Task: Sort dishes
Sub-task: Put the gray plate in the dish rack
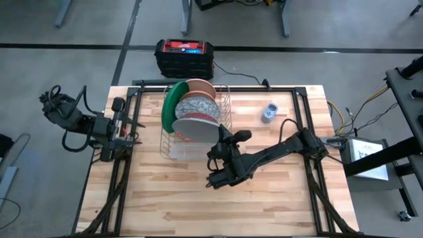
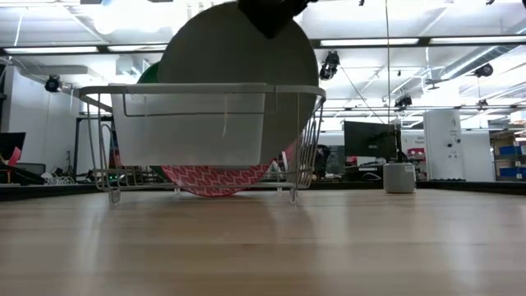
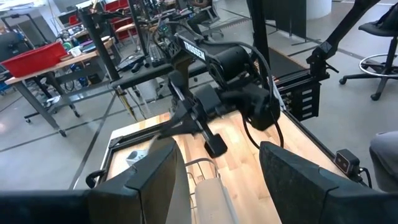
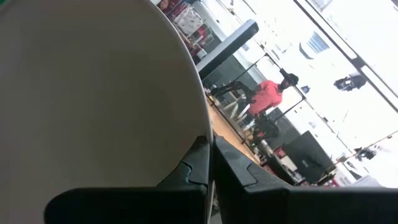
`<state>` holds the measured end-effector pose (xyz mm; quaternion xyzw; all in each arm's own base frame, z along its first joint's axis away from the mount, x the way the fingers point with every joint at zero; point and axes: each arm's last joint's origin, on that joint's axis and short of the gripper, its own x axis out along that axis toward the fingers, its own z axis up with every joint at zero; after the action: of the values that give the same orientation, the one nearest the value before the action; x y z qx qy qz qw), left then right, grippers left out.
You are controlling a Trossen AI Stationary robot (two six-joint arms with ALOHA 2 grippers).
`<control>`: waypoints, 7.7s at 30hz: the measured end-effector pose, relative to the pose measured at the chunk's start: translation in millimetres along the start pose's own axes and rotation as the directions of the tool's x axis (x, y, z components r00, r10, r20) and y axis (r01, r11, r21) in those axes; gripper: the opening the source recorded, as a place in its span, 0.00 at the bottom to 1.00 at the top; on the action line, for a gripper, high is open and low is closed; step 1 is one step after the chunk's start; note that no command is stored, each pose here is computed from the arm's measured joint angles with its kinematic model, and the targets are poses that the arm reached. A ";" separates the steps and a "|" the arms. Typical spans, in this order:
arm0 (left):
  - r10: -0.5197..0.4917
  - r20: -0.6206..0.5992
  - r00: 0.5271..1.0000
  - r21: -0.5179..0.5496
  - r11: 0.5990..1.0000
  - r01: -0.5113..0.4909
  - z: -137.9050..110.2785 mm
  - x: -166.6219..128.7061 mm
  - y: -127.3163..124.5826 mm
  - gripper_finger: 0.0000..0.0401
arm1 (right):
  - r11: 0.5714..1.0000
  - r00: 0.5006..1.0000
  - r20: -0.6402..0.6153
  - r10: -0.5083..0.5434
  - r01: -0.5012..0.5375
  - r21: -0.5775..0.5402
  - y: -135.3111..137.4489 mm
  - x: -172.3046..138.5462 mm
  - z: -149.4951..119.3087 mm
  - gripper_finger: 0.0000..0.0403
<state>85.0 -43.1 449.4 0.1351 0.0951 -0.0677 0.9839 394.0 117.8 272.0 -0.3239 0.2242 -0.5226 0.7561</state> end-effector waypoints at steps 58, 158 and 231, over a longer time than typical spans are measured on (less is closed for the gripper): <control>-0.009 -0.070 0.997 0.037 0.999 0.012 -3.4 10.6 -6.2 0.55 | 0.921 1.000 -0.010 -0.009 0.005 -0.390 21.6 5.6 -8.7 0.35; -0.016 -0.136 0.991 0.045 0.999 0.022 -12.4 15.2 -10.1 0.55 | 0.273 0.285 0.070 0.956 -0.951 0.144 -63.8 135.6 11.4 0.28; -0.015 -0.141 0.990 0.046 0.999 0.022 -12.2 17.2 -11.1 0.55 | 0.312 0.318 0.000 0.948 -0.930 0.193 -61.0 104.6 12.8 0.34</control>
<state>97.9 -52.1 431.5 0.1617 0.1640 -0.0694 0.9706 400.2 8.3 325.0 -0.0425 0.3713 -0.0188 0.9274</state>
